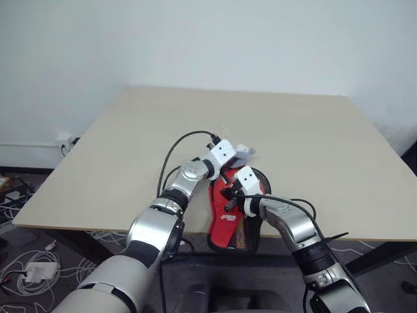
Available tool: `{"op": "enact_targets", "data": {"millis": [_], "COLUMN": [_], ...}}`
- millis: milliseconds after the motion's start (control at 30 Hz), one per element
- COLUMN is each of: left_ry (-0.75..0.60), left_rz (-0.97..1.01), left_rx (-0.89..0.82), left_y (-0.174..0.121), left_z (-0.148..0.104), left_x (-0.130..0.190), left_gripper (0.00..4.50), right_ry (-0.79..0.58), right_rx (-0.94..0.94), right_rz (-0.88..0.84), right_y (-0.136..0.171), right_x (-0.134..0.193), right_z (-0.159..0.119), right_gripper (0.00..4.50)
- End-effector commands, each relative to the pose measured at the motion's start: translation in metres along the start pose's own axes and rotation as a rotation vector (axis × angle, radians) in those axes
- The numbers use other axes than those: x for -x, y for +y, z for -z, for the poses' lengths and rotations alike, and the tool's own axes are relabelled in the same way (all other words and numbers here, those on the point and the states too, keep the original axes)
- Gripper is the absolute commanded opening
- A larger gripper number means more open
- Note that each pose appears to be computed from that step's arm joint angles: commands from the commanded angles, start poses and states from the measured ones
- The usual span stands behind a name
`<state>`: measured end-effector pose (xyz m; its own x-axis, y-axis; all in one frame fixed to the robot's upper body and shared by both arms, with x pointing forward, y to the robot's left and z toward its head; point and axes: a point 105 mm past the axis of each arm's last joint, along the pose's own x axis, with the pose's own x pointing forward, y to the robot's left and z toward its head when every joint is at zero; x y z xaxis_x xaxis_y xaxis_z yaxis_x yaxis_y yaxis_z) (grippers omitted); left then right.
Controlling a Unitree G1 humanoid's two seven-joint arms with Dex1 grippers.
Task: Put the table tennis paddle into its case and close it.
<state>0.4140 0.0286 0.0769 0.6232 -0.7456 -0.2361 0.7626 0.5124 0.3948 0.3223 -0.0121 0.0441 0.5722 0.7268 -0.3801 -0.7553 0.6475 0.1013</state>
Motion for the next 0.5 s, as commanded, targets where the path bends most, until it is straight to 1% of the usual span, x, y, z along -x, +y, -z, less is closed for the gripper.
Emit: {"op": "enact_targets", "data": {"millis": [33,167,267,367,500], "left_ry": [-0.111,-0.124,-0.121,-0.114,-0.127], "left_rz": [0.117,0.209,0.235,0.247,0.23], "left_rx": [-0.105,-0.182,-0.197,-0.186,-0.217], "left_y": [-0.013,-0.028,-0.033,-0.033,-0.018], "left_z": [-0.026,-0.021,-0.017,-0.015,-0.023], "left_x": [-0.003,0.002,0.004,0.006,0.012], "left_gripper": [0.02,0.02,0.91,1.97,3.37], "right_ry": [0.148,0.149,0.15,0.151,0.154], "right_rx": [-0.055,-0.055,-0.055,-0.054,-0.05], "right_rz": [-0.022,-0.024,-0.028,-0.03,-0.036], "right_y": [0.008,0.008,0.009,0.009,0.01], "right_x": [-0.002,-0.003,-0.003,-0.003,-0.004], "right_z": [0.04,0.04,0.041,0.041,0.042], "right_gripper": [0.0,0.0,0.0,0.0,0.0]}}
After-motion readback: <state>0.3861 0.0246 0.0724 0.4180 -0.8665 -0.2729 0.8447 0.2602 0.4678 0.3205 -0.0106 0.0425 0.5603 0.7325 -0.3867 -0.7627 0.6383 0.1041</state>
